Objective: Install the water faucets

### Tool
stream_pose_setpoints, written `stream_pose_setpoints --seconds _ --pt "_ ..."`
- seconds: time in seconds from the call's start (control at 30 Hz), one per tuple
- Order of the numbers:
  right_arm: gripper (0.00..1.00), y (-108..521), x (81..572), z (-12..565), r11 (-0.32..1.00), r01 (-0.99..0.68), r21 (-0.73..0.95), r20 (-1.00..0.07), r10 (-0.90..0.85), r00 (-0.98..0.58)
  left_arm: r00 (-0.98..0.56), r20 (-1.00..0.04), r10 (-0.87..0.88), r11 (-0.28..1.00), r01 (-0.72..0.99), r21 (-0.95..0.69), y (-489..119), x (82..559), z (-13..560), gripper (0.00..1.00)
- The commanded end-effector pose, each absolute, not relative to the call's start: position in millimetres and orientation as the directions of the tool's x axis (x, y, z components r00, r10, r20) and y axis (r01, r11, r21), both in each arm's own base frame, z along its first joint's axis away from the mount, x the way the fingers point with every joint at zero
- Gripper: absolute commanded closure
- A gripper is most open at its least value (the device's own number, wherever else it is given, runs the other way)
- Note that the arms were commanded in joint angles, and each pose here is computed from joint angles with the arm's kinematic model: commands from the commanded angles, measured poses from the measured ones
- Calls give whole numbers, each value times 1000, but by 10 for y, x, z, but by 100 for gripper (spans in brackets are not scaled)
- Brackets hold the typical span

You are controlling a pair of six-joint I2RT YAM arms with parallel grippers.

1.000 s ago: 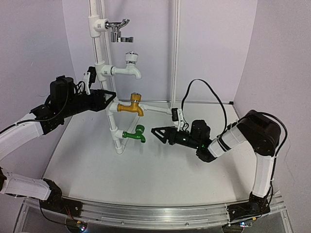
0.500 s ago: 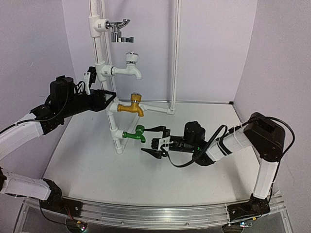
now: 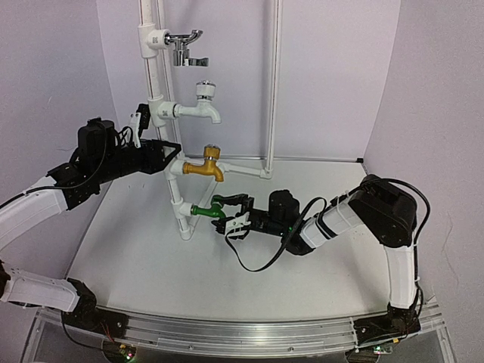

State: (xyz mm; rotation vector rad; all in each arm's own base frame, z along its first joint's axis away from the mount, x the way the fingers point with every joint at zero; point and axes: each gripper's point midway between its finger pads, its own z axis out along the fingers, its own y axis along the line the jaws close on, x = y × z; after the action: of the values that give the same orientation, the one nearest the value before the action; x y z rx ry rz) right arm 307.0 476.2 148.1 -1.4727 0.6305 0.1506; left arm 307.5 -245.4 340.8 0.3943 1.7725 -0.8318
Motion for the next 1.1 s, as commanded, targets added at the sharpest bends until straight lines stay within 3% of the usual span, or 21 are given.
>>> stream_pose_setpoints --seconds 0.0,0.2,0.37,0.53,0.7,0.8,0.9,1.0,1.07 --pt "44 4800 3177 1616 184 -444 -877 -480 -285 829 -556 -818 -149 572 626 -530 -2663 2789 3254 100" --pt "51 4772 3129 1492 178 -511 -841 -541 -290 789 -558 -817 -148 572 626 -531 -2667 2790 3248 100" --pt "71 4758 3028 1450 190 -697 -692 -721 -235 652 -558 -817 -147 570 627 -531 -2675 2792 3255 100" --pt "98 4728 2917 1562 235 -910 -342 -939 -113 324 -565 -813 -143 567 627 -535 -2684 2787 3229 100" --pt "100 4701 2890 1702 249 -960 130 -992 38 -124 -569 -811 -136 558 633 -537 -2698 2774 3223 100" --pt "100 4707 2982 1815 216 -846 488 -872 164 -461 -569 -811 -137 558 632 -538 -2696 2771 3224 100" --pt "100 4718 3140 1796 97 -524 846 -530 251 -810 -566 -813 -139 557 634 -537 -2688 2757 3239 100" --pt "99 4820 3105 1822 -95 -257 962 -235 193 -953 -566 -812 -142 557 633 -538 -2679 2751 3238 100" --pt "87 4782 3104 1876 -194 -176 965 -137 201 -970 -565 -812 -143 556 633 -539 -2674 2743 3244 100"
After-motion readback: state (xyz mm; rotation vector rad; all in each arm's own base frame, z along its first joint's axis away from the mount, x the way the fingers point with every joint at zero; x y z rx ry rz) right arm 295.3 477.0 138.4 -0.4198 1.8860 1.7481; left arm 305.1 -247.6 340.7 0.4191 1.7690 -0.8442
